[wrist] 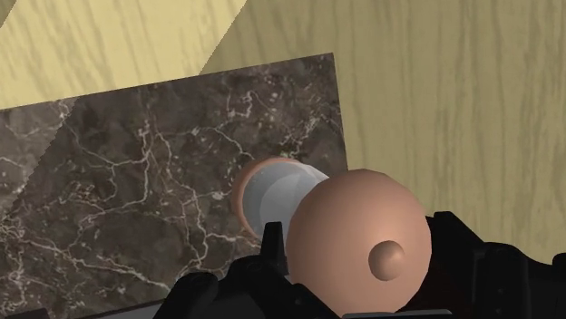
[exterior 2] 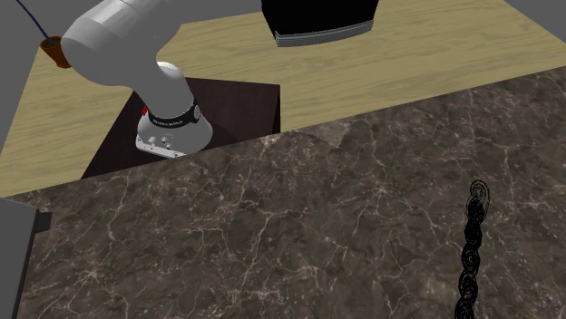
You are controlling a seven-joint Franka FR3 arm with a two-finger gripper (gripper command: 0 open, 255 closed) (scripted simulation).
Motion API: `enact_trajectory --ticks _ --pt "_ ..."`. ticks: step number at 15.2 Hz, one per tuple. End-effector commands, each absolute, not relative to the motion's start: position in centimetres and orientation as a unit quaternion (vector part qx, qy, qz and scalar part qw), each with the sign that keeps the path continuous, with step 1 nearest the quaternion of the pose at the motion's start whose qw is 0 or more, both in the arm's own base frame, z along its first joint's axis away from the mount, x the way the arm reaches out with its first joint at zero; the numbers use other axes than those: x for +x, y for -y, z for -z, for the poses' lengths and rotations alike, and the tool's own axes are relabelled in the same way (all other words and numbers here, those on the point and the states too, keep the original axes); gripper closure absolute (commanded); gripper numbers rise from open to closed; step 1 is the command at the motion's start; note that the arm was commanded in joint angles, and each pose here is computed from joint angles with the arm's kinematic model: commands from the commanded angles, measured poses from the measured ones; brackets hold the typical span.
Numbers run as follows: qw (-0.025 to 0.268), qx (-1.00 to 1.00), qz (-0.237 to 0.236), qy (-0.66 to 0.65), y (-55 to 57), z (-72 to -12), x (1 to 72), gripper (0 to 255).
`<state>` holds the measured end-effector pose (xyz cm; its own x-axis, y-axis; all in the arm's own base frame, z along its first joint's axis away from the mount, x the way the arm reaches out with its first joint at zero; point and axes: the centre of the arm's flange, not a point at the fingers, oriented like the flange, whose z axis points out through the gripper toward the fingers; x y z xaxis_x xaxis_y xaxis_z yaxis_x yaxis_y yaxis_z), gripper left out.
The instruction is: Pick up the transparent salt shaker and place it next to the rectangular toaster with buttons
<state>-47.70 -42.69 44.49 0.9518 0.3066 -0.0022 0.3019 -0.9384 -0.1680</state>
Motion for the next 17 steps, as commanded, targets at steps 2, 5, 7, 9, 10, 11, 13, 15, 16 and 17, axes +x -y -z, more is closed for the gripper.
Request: enact_trajectory --ticks 2,5,7,9,10,11,13,15,16,17 --pt "0.083 -0.984 -0.014 0.155 42.7 -42.9 -47.7 255" --pt "0.083 -0.984 -0.014 0.155 42.7 -41.3 -47.7 255" --pt "0.083 -0.984 -0.014 0.155 42.7 -40.6 -47.7 255" --pt "0.083 -0.984 -0.014 0.155 42.7 -40.6 -47.7 255" --pt "0.083 -0.984 -0.014 0.155 42.7 -40.6 -47.7 255" --pt "0.083 -0.984 -0.014 0.155 42.7 -40.6 -47.7 255" --pt "0.083 -0.984 -0.014 0.155 42.7 -40.6 -47.7 255" --pt "0.083 -0.984 -0.014 0.155 42.7 -40.6 -47.7 0" --pt "0.083 -0.984 -0.014 0.155 42.7 -40.6 -47.7 0" --pt "0.083 -0.984 -0.014 0.155 42.7 -40.6 -47.7 0"
